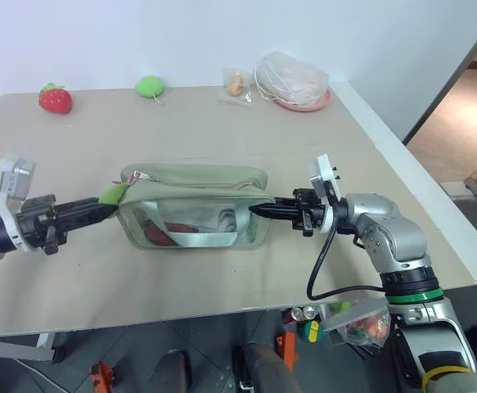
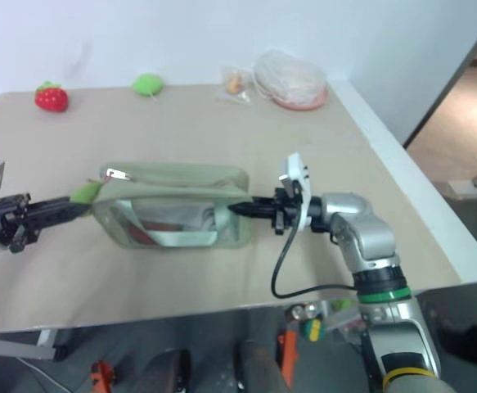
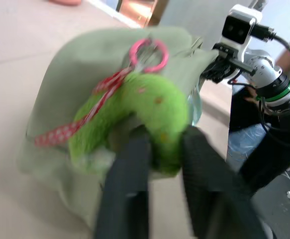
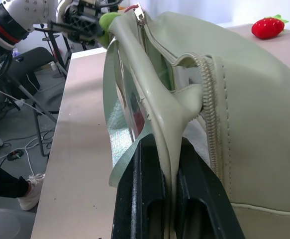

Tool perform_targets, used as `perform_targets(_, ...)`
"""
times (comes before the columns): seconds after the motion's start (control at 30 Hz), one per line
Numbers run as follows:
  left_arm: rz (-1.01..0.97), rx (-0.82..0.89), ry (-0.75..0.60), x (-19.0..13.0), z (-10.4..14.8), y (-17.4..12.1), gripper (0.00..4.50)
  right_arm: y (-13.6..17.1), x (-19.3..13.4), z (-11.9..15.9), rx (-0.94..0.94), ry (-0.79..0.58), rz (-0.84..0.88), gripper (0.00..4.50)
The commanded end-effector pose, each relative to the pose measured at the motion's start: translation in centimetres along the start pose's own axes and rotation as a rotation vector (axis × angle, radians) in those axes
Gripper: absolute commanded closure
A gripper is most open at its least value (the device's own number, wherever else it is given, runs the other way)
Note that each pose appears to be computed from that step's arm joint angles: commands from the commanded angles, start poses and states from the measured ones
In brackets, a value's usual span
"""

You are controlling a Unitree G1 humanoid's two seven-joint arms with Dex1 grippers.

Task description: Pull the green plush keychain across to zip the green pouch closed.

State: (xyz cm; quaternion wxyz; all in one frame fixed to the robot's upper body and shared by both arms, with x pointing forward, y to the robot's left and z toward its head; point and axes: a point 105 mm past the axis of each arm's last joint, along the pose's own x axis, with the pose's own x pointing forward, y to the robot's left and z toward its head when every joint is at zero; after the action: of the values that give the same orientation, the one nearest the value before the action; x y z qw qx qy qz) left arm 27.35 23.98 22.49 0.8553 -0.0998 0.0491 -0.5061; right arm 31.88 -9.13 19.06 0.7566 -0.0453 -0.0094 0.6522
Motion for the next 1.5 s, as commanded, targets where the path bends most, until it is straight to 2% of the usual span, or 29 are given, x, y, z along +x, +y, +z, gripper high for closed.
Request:
perform_targets(0.03,-0.013,0.067,-0.114,0.1,3.0,-0.5,4.48,0.3,-0.2,0.7,-0.027,-0.010,0.007,4.50)
perform_targets(0.13,-0.068,0.119,-0.241,0.8,6.5,-1.5,4.48,0.3,-0.2,0.6,-0.026,-0.005,0.009,4.50)
perform_targets(0.23,-0.144,0.132,-0.216,2.5,6.9,-2.8,4.48,0.2,-0.1,0.7,-0.027,-0.005,0.010,4.50)
perform_targets(0.3,-0.185,0.100,-0.163,3.5,6.1,-3.4,4.48,0.1,-0.1,0.7,-0.028,-0.005,0.010,4.50)
perform_targets(0.43,-0.185,0.057,0.048,7.3,1.8,-3.1,4.48,0.1,0.0,0.7,-0.032,-0.008,0.012,4.50)
perform_targets(0.57,-0.176,0.067,0.126,8.3,-0.5,-2.5,4.48,0.2,0.1,0.7,-0.033,-0.010,0.009,4.50)
perform_targets(0.63,-0.173,0.043,0.114,8.3,-0.4,-2.2,3.81,0.2,0.0,0.7,-0.033,-0.010,0.006,4.50)
perform_targets(0.7,-0.188,0.044,0.092,8.0,0.2,-2.3,3.29,0.3,-0.1,0.6,-0.031,-0.009,0.003,4.50)
perform_targets(0.83,-0.125,0.110,0.018,7.3,2.1,-1.4,1.89,0.3,-0.1,0.6,-0.029,-0.011,0.000,4.50)
perform_targets(1.03,-0.204,0.071,-0.118,4.6,5.5,-3.3,1.89,0.3,-0.1,0.6,-0.025,-0.015,0.002,4.50)
perform_targets(1.13,-0.212,0.063,-0.129,3.2,5.9,-3.9,1.89,0.3,0.0,0.7,-0.024,-0.018,0.006,4.50)
perform_targets(1.4,0.036,0.006,-0.018,-1.9,2.3,-0.5,1.89,0.4,0.3,0.7,-0.024,-0.022,0.014,4.50)
perform_targets(1.5,0.094,-0.018,0.010,-2.7,1.0,0.6,1.89,0.4,0.3,0.7,-0.023,-0.023,0.016,4.50)
